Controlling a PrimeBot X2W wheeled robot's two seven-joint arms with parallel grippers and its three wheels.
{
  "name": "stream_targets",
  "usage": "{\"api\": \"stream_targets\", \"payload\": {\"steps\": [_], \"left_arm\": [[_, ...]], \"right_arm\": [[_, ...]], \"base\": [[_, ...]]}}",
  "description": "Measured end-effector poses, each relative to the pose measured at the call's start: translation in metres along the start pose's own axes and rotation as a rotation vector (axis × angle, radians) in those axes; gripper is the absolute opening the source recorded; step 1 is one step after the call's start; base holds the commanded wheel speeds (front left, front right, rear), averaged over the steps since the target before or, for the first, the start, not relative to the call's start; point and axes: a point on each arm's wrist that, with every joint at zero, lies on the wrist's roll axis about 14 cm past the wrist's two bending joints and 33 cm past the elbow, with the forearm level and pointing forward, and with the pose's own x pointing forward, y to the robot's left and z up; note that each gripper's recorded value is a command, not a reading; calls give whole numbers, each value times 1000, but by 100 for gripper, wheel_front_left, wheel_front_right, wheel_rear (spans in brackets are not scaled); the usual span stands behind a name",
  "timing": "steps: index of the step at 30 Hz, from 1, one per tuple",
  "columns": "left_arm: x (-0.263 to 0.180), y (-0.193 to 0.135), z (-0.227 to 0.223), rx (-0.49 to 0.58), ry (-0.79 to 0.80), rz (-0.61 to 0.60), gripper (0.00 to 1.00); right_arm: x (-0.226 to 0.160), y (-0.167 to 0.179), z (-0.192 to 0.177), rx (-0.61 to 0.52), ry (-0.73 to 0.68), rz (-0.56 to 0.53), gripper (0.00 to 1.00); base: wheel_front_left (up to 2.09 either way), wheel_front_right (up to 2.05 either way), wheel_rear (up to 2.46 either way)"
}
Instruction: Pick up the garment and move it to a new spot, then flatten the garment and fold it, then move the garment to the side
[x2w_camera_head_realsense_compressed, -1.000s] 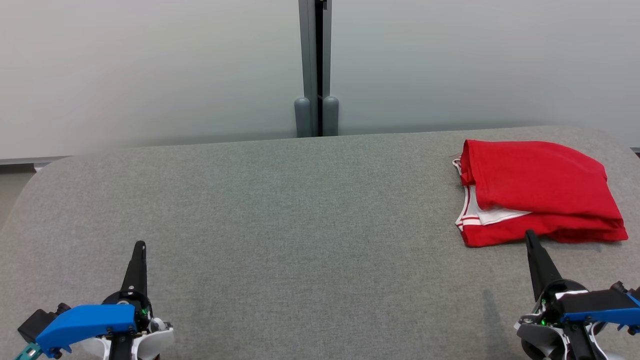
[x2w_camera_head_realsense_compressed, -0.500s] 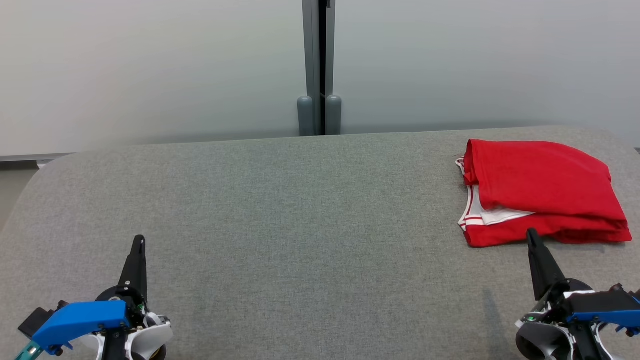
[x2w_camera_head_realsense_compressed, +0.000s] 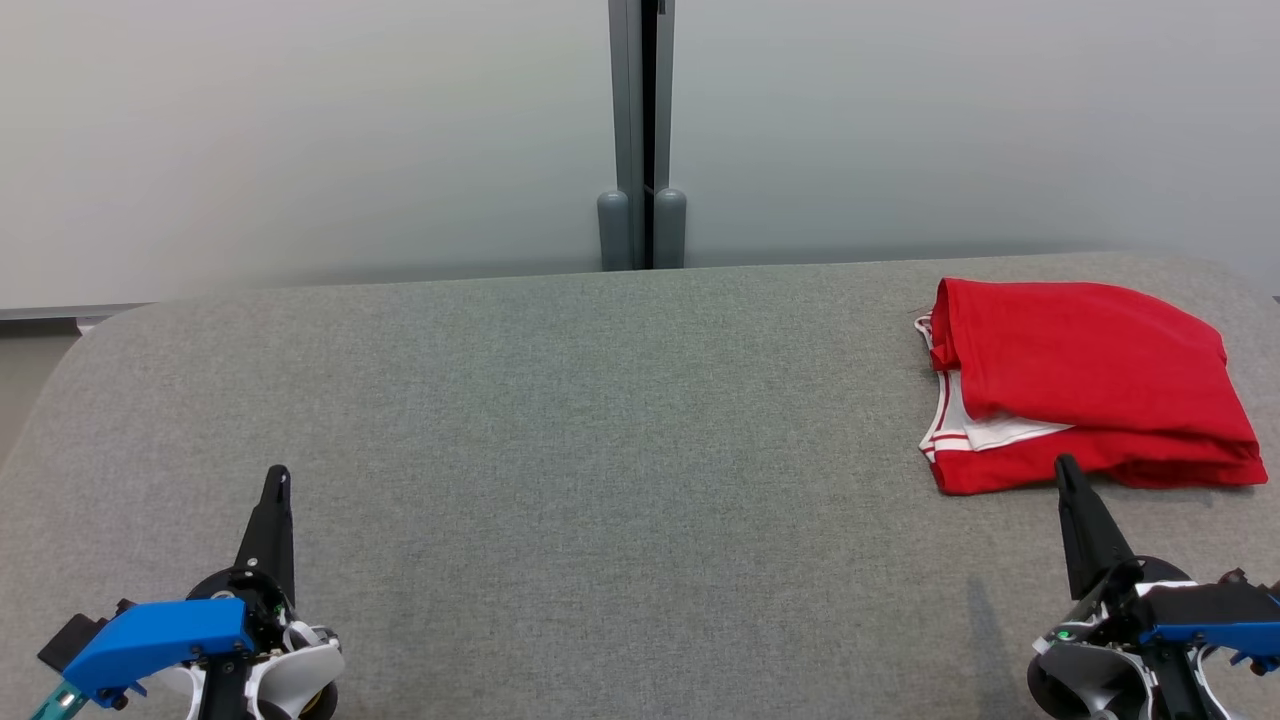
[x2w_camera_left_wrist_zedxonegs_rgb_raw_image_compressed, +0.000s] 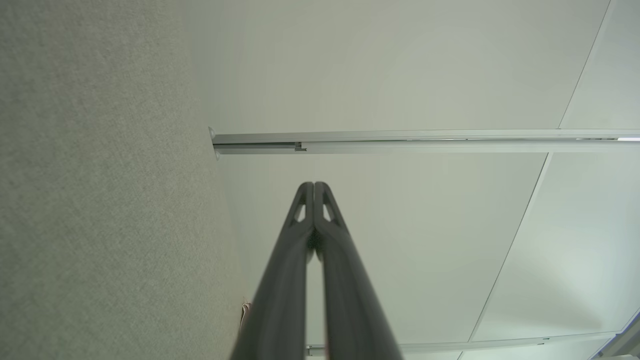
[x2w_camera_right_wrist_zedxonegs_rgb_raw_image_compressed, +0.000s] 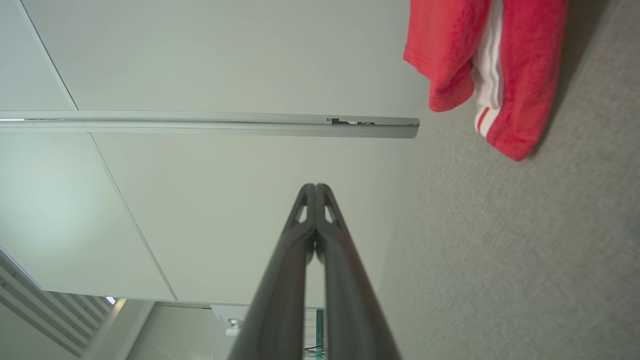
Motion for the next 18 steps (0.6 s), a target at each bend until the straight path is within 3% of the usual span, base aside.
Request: {"api": "stream_targets", "payload": {"steps": [18], "left_arm": [[0,0,0,0,0,0,0]], "right_arm": [[0,0,0,0,0,0,0]], "base": [[0,0,0]]}}
